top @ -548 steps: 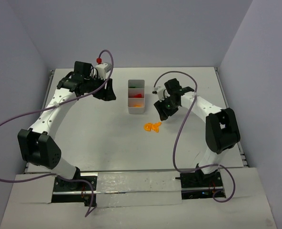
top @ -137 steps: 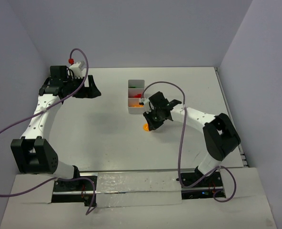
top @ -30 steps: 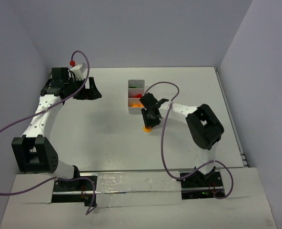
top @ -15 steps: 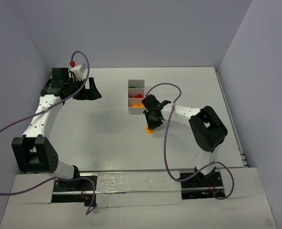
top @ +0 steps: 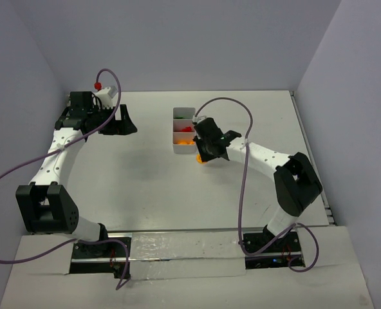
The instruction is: Sort the legos into containers by color
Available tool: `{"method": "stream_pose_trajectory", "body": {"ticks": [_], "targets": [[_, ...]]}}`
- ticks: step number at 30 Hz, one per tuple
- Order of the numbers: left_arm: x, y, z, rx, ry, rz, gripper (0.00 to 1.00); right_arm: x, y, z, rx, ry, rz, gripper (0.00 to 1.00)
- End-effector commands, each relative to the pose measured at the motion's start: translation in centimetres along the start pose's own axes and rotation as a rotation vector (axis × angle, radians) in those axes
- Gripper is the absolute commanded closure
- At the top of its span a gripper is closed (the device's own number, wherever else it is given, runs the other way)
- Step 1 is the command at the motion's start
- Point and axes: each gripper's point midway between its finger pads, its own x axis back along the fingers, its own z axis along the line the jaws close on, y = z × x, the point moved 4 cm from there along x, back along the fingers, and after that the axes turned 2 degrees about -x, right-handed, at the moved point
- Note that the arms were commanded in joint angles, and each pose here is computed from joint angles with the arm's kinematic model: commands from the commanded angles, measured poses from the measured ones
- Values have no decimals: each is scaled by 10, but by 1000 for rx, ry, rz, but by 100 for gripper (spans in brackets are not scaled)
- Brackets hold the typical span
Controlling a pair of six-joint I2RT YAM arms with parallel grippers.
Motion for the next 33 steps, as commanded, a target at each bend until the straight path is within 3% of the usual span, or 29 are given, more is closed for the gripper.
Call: {"method": "stream_pose_trajectory", "body": {"ticks": [1,11,17,33], "targets": [[7,19,-4,-38,-7,-63,1,30,71,1,192,-93,-294,100],[8,19,-3,-44,4,-64,1,20,109,11,478,-239,-493,100],[7,18,-2,-45,6,-62,1,9,120,18,545,-293,-552,100],[4,17,1,-46,10,-55,1,-14,121,30,608,-283,-544,97]]}}
